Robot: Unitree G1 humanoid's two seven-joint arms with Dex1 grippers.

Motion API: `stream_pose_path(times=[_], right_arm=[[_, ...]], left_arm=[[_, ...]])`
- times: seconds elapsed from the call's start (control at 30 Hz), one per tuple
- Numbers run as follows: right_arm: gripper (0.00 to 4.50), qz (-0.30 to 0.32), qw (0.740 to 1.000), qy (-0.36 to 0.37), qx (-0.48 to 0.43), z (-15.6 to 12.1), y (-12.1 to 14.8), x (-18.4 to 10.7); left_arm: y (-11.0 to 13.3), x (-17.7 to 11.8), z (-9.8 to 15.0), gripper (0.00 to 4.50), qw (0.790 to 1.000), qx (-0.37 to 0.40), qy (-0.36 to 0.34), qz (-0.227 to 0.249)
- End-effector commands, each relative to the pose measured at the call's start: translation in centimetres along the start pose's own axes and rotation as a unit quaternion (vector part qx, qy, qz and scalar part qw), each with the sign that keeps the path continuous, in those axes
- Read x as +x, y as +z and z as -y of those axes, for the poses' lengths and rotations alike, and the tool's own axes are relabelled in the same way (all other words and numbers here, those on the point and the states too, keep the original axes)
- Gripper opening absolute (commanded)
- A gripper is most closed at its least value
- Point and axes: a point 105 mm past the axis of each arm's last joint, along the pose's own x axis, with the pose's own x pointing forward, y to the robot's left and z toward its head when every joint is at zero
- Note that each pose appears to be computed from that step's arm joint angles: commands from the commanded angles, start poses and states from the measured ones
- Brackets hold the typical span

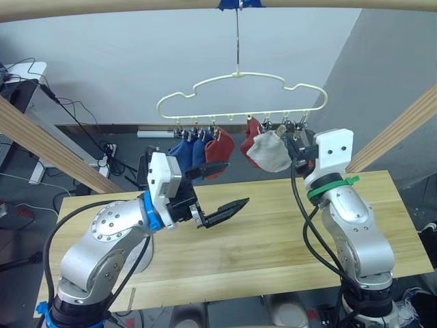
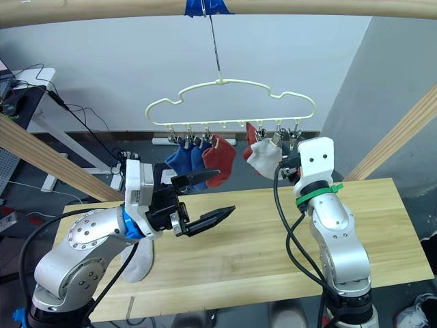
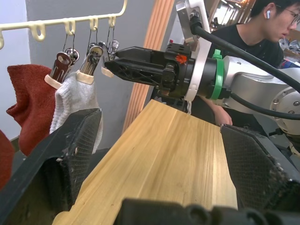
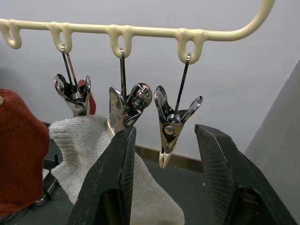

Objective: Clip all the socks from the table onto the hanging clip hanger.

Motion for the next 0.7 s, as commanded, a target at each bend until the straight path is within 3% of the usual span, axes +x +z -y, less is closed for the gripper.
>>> stream_pose_path(times=[0.03,0.4,0.7], right_arm=[[2.08,0.023,1.000,-0.014,-0.005,0.4,1.1,0.1],[2.08,0.018,0.998,-0.053,-0.021,1.2,0.8,1.4],[2.08,0.045,0.998,-0.036,-0.007,0.1,1.9,2.1]], left_arm=[[1.0,0.1,0.9,4.50,1.000,0.019,-0.012,0.016],[1.0,0.2,1.0,4.50,1.000,0.019,-0.012,0.017],[1.0,0.4,1.1,4.50,1.000,0.018,-0.010,0.017]])
